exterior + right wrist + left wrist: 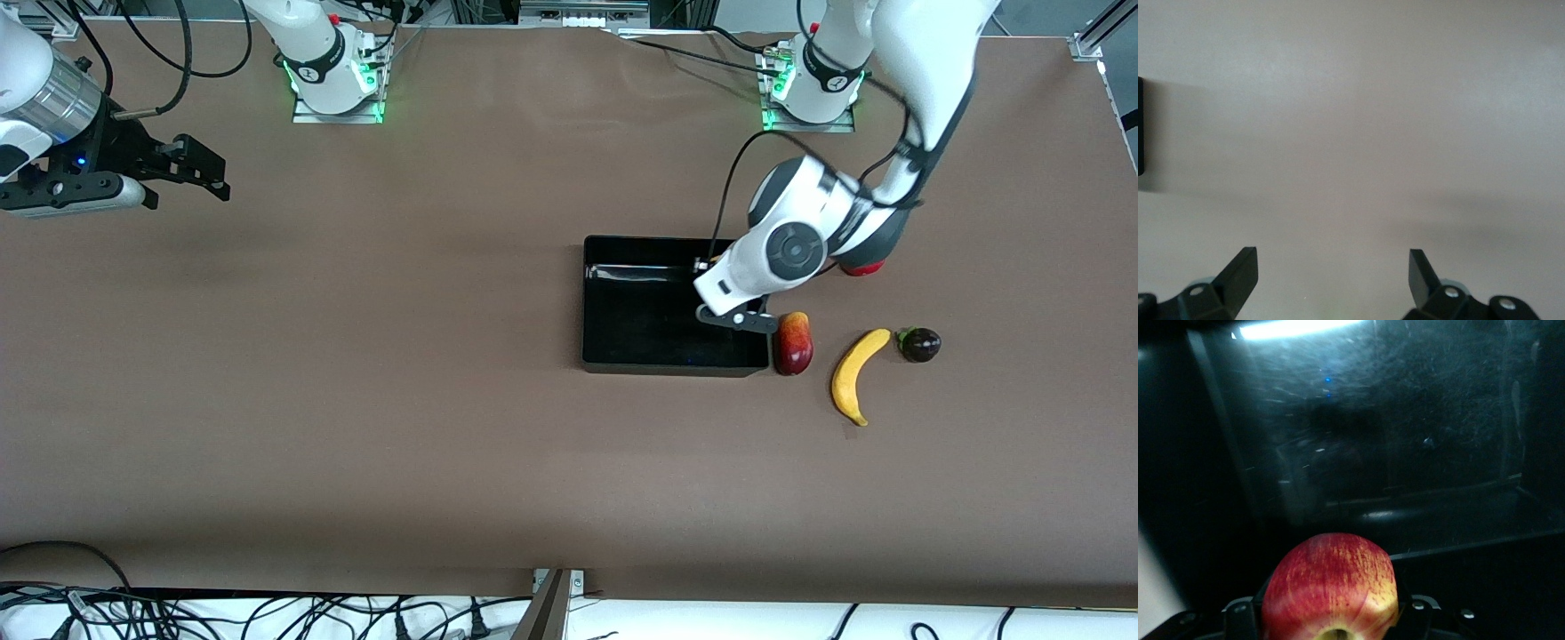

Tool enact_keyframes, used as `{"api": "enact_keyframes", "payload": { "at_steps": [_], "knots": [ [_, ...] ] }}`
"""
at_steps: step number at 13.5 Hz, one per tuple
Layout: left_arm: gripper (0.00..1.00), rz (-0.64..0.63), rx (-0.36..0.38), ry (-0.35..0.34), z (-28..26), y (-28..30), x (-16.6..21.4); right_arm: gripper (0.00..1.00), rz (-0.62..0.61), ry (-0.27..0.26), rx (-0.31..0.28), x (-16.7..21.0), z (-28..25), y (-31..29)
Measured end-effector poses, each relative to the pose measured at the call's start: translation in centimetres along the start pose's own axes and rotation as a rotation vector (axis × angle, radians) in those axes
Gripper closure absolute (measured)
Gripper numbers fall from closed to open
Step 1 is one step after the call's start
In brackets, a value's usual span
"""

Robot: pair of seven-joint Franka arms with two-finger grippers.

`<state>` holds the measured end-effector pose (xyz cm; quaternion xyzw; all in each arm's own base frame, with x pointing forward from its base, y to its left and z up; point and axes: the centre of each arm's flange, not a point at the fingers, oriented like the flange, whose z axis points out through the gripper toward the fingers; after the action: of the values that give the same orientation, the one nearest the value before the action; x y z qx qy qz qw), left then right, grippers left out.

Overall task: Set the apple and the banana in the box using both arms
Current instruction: 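Lower the red apple into the black box and open the left gripper, then grasp the yellow banana with the left gripper and lift it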

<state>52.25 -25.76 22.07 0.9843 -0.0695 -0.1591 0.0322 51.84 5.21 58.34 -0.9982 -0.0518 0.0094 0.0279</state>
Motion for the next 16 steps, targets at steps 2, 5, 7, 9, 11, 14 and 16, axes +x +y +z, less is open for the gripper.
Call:
{"api": "enact_keyframes", "payload": {
  "at_steps": [2, 5, 7, 9, 11, 14, 16],
  "knots": [
    [0.33, -0.012, -0.008, -0.028, 2.9, 0.8, 0.3, 0.00, 0.000, 0.004, -0.001, 0.0, -0.1, 0.0],
    [0.17, -0.096, -0.006, -0.040, 3.5, 1.0, 0.4, 0.00, 0.004, 0.017, -0.001, 0.6, -0.5, 0.2],
    [0.00, -0.124, 0.006, -0.057, 1.7, 0.6, 0.7, 0.00, 0.016, 0.036, -0.002, 1.3, -1.3, 0.9],
    [0.00, -0.158, 0.040, -0.084, -3.4, -1.4, 1.4, 0.00, 0.026, 0.047, -0.002, 1.6, -1.8, 1.5],
    [0.00, -0.165, 0.092, -0.058, -10.5, -6.0, 2.7, 0.00, 0.027, 0.051, -0.002, 1.7, -2.0, 1.5],
    [0.00, -0.004, 0.195, 0.016, -14.2, -13.7, 4.7, 0.00, 0.027, 0.050, -0.002, 1.7, -2.0, 1.5],
    [0.00, 0.156, 0.203, 0.052, -12.3, -18.2, 6.7, 0.00, 0.027, 0.050, -0.002, 1.7, -1.9, 1.5]
  ]
}}
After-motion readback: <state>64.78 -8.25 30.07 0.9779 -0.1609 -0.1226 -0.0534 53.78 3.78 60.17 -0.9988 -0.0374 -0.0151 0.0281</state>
